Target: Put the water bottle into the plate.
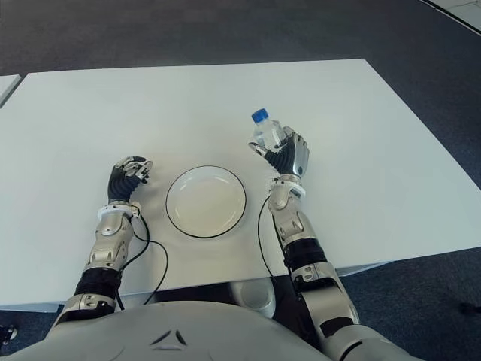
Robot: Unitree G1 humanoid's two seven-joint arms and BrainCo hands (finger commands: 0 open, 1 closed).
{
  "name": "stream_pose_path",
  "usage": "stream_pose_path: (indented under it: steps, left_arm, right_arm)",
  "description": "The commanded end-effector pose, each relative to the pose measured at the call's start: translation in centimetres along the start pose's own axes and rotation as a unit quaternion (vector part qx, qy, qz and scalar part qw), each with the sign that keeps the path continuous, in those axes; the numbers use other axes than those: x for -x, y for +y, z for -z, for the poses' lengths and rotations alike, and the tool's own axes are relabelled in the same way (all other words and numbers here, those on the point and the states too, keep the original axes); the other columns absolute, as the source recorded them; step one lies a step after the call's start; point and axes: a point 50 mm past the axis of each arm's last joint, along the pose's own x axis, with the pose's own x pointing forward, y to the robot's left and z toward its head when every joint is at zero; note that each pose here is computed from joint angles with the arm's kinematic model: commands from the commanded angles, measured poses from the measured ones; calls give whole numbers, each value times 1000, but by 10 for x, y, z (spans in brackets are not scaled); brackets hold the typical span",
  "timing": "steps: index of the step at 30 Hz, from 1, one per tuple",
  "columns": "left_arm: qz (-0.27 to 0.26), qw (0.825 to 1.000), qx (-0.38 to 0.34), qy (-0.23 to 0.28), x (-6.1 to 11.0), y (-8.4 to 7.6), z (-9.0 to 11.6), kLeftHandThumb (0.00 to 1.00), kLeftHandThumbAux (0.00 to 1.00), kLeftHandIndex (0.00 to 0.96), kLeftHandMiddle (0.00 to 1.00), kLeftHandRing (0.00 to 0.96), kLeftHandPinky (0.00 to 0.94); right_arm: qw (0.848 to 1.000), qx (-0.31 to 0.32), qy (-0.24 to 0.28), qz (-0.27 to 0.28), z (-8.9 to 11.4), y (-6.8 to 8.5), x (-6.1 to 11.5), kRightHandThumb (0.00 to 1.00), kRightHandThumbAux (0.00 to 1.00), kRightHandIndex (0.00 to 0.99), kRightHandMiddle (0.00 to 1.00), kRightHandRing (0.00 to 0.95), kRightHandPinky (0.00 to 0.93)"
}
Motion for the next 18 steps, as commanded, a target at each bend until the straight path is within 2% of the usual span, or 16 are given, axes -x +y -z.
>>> stream_pose_path:
  steps: [1,10,14,18]
  left_arm:
    - [-9,997,-1,70,11,3,27,706,714,434,655,642,637]
    - [-12,997,-6,74,11,4,28,706,714,434,656,641,632]
    - [-12,997,-7,73,11,4,27,705,714,434,658,641,631]
    - [-10,997,-7,70,12,3,27,706,715,434,663,645,633]
  right_arm:
    - [997,-34,-69,13,-21,-1,-1,703,727,438,881,882,880]
    - [985,-59,-160,9,-36,-1,6,703,726,437,902,897,885]
    - [969,-71,-235,18,-48,2,12,703,727,437,908,902,893]
    - [947,-99,-305,17,-67,19,30,703,729,437,912,905,893]
